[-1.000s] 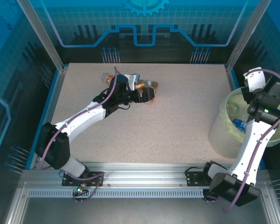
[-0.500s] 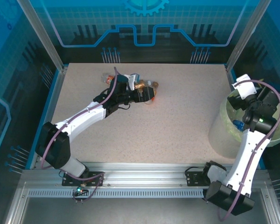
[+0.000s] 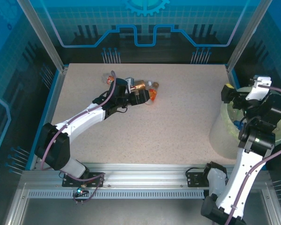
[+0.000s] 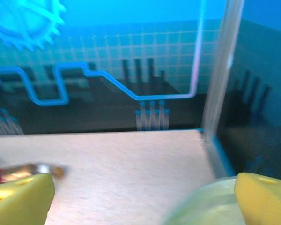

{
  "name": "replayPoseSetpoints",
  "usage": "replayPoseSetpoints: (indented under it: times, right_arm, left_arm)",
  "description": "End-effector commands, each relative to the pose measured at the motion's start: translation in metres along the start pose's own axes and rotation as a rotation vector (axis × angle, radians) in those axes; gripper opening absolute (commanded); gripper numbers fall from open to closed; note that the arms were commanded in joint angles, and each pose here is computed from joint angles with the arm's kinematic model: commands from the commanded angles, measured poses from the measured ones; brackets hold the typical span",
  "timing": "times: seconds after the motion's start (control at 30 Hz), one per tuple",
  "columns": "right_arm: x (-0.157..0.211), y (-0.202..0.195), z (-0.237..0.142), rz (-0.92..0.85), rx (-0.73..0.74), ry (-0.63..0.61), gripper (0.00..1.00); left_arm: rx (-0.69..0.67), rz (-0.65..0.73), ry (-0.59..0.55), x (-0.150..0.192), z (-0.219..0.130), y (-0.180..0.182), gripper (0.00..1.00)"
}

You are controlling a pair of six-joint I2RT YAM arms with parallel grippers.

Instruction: Put the plastic bottles in the bin

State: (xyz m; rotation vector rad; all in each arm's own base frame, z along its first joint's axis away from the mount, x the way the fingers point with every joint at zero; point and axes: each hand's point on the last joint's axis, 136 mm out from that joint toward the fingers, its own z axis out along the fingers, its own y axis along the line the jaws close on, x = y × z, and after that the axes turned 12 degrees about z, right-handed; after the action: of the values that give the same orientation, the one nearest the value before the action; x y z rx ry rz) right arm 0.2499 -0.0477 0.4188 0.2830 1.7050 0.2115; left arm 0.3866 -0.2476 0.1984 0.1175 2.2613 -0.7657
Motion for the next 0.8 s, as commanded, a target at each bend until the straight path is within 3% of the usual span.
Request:
replayPoseSetpoints:
  times: [0.0, 0.13, 0.33, 0.77]
  right_arm:
    - [0.02, 0.034, -0.003, 0.254, -0.176, 0.066, 1.0]
    - [0.044, 0.041, -0.009, 0.379, -0.213, 0.084, 1.0]
    - [0.05, 0.059, -0.016, 0.439, -0.318, 0.064, 1.0]
    - [0.071, 0.094, 0.003, 0.394, -0.414, 0.205, 1.0]
  left_arm:
    - [-0.07, -0.042, -0.012, -0.001, -0.014, 0.02, 0.99]
    - [-0.121, -0.051, -0.007, -0.004, -0.016, 0.039, 0.99]
    - [-0.276, -0.084, 0.009, -0.012, -0.015, 0.083, 0.99]
    - [-0.58, -0.238, -0.004, -0.074, 0.011, 0.188, 0.99]
